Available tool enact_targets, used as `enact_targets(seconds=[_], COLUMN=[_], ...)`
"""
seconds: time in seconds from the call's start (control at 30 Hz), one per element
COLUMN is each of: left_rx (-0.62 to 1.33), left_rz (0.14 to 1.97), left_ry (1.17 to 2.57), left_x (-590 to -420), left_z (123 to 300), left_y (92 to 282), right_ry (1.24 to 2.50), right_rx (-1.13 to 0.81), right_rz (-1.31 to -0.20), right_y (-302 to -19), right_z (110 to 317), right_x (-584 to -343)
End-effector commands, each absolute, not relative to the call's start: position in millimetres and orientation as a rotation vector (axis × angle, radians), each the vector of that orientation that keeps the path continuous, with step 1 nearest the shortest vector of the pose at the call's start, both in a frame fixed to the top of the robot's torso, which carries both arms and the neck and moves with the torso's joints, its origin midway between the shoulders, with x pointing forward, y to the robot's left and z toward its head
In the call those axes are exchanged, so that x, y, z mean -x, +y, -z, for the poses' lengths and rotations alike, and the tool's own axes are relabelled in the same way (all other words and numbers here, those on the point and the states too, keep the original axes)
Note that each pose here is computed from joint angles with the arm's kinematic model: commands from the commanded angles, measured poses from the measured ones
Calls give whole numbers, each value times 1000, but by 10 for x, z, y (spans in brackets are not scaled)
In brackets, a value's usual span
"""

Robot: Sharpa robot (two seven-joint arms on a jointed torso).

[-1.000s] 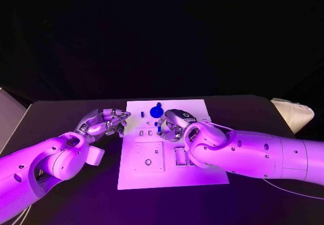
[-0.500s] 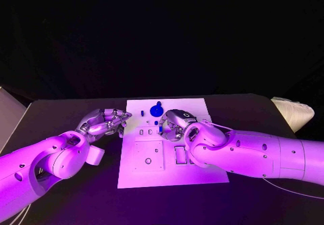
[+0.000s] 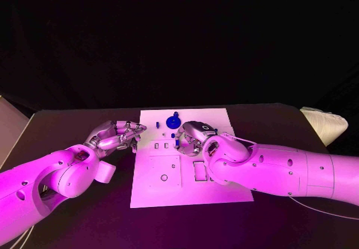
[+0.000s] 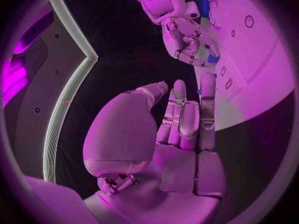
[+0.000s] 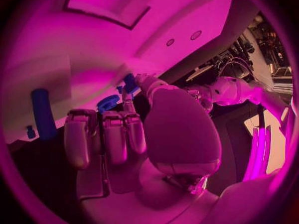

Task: Assemble the parts on the task board

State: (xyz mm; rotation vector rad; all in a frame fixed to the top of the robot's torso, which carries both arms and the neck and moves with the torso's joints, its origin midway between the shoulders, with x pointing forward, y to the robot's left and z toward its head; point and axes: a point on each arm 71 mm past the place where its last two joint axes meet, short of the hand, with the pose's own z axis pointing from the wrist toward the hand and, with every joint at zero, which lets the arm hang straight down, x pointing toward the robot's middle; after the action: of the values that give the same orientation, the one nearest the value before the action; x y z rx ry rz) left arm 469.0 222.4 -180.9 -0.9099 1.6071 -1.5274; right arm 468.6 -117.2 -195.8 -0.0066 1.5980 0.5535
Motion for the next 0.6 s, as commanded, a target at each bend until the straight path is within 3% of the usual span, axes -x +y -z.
enact_targets(seconds=[0.03, 0.6], left_rx=[889, 886], left_rz=[1547, 1551], left_ry=[1628, 1643], left_x=[-4680, -4681], left_z=[1809, 1819], left_y=[2194, 2184], right_ry=[1600, 1602], right_rx=[17, 26], right_rz=[-544, -546], right_y=[-1172, -1170], right_z=[1983, 2001], right_x=[-4682, -4689])
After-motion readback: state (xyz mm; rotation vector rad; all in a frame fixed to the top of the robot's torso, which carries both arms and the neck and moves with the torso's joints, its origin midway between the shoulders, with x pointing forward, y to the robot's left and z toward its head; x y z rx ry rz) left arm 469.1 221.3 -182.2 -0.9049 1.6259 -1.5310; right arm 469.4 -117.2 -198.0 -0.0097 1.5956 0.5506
